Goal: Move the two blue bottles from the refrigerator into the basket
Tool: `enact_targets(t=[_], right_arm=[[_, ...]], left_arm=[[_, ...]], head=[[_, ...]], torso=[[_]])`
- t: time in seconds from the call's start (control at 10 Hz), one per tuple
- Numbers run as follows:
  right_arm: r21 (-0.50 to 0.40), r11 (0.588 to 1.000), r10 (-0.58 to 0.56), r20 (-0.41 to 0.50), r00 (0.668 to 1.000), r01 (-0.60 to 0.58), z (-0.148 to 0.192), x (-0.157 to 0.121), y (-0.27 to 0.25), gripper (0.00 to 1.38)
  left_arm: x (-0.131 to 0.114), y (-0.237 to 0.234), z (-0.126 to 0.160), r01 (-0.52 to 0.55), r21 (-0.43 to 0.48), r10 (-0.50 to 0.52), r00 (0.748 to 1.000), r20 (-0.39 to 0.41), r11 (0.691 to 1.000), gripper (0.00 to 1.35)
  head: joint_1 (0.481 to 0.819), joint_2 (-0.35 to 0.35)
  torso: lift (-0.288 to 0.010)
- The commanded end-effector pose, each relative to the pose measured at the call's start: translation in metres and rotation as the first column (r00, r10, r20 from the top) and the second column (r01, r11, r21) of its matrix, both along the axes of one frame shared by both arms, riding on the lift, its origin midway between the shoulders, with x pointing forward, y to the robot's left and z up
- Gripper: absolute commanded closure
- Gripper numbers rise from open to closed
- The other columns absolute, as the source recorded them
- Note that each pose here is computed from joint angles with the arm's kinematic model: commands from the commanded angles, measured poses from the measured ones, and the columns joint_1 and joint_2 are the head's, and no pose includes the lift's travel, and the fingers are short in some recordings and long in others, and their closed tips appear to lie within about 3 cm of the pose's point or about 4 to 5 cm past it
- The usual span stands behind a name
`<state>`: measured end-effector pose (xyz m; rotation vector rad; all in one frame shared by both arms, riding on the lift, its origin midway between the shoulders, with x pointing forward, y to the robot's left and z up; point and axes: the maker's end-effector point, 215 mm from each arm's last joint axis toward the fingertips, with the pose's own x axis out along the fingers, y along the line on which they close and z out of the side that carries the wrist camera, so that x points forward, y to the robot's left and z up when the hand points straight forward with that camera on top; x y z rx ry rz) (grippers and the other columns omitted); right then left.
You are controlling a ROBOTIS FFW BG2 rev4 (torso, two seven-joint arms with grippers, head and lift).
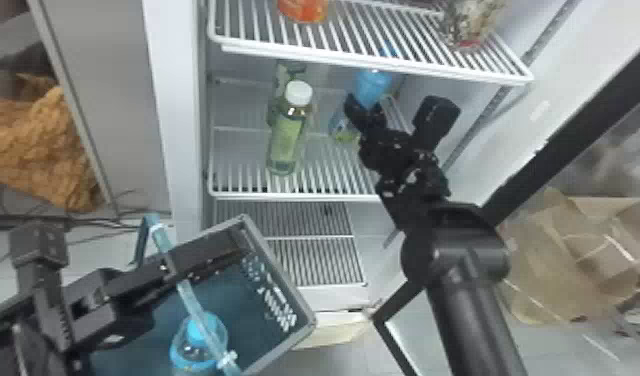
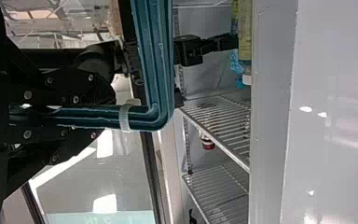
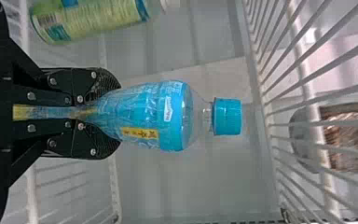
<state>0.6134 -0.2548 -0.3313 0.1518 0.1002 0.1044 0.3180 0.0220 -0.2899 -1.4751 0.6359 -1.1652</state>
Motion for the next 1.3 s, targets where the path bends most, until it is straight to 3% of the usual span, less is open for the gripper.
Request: enact_targets(t=[0.0, 0.7, 1.2], right_arm=[[0.035, 0.999, 0.020, -0.004, 1.000, -0.020, 0.002, -0.022, 0.009, 1.27], [0.105, 0.989, 0.111, -0.054, 0.992, -0.105, 0.021, -0.129, 0.039, 1.27], [0.176, 0.957, 0.256, -0.128, 0.958, -0.232, 0.044, -0.224, 0.090, 1.27]], left_arm=[[-0.001, 0.001, -0.001, -0.001, 0.000, 0.001, 1.000, -0.002, 1.000, 1.19], [-0.003, 0.002, -0.002, -0.006, -0.009, 0.006, 1.000, -0.012, 1.000, 1.19], [-0.005, 0.003, -0.003, -0.007, -0.010, 0.007, 1.000, -0.017, 1.000, 1.19]], head=[[0.695, -0.274], [0.695, -0.269], [0.695, -0.248]], torso=[[-0.216], [-0.216], [-0.216]])
